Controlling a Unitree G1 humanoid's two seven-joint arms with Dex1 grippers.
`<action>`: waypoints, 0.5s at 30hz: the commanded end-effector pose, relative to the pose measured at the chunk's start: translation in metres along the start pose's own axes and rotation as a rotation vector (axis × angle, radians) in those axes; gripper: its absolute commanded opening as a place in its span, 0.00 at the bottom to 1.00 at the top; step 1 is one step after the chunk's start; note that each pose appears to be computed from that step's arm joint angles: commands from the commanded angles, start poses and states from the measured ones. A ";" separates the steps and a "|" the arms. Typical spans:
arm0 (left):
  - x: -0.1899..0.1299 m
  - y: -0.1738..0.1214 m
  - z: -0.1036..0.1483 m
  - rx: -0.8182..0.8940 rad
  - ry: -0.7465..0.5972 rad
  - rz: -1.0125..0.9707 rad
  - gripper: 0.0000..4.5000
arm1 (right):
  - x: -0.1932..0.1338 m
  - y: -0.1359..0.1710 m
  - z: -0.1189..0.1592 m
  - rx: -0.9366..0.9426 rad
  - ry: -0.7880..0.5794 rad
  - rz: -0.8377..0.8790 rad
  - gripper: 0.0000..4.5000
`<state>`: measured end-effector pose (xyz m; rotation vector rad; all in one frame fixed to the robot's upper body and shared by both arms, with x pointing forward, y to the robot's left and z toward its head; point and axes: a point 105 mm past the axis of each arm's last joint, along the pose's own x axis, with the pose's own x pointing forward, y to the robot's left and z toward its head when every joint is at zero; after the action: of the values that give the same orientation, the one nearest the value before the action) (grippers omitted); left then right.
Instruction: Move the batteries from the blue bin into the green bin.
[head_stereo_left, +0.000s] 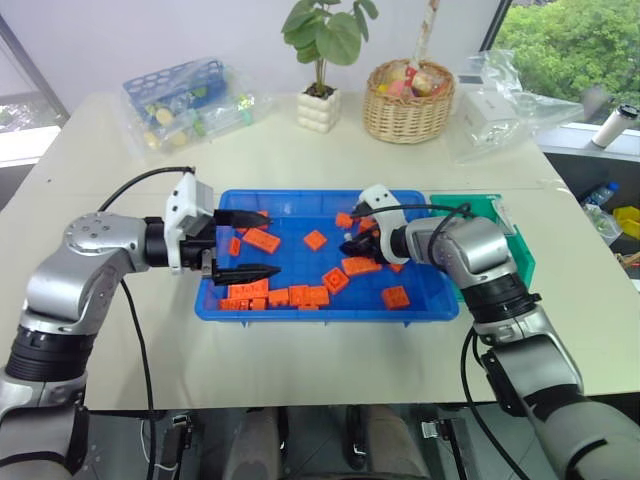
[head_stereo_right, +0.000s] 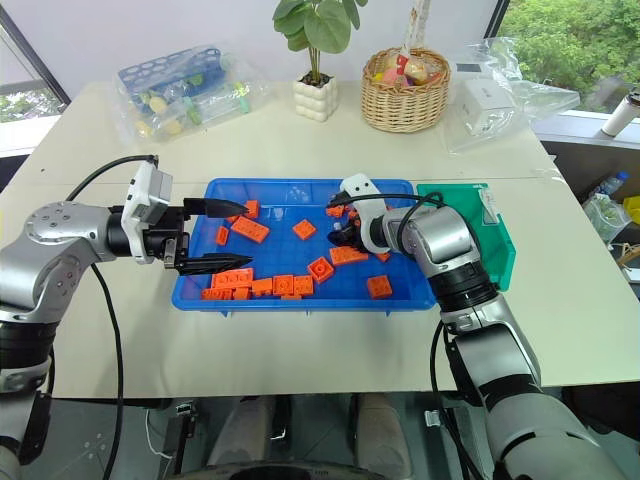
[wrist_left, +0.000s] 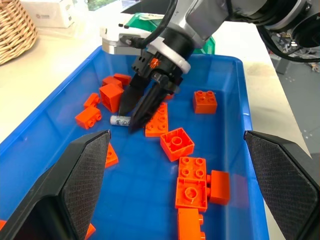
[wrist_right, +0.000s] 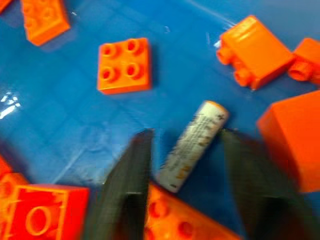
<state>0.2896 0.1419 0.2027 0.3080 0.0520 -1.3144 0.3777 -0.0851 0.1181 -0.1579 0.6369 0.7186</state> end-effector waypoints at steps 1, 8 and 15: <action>-0.002 0.000 0.013 0.047 -0.020 0.000 1.00 | -0.004 0.011 0.008 0.005 -0.022 0.053 0.02; 0.000 0.000 0.012 0.042 -0.027 -0.010 1.00 | -0.082 0.005 0.064 0.092 -0.250 0.087 0.01; -0.003 0.001 0.006 0.027 -0.023 -0.013 1.00 | -0.154 -0.056 0.034 0.131 -0.248 -0.198 0.01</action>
<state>0.2888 0.1399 0.2023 0.3008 0.0487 -1.3380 0.3477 -0.1837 0.2300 0.0015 0.4387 0.5452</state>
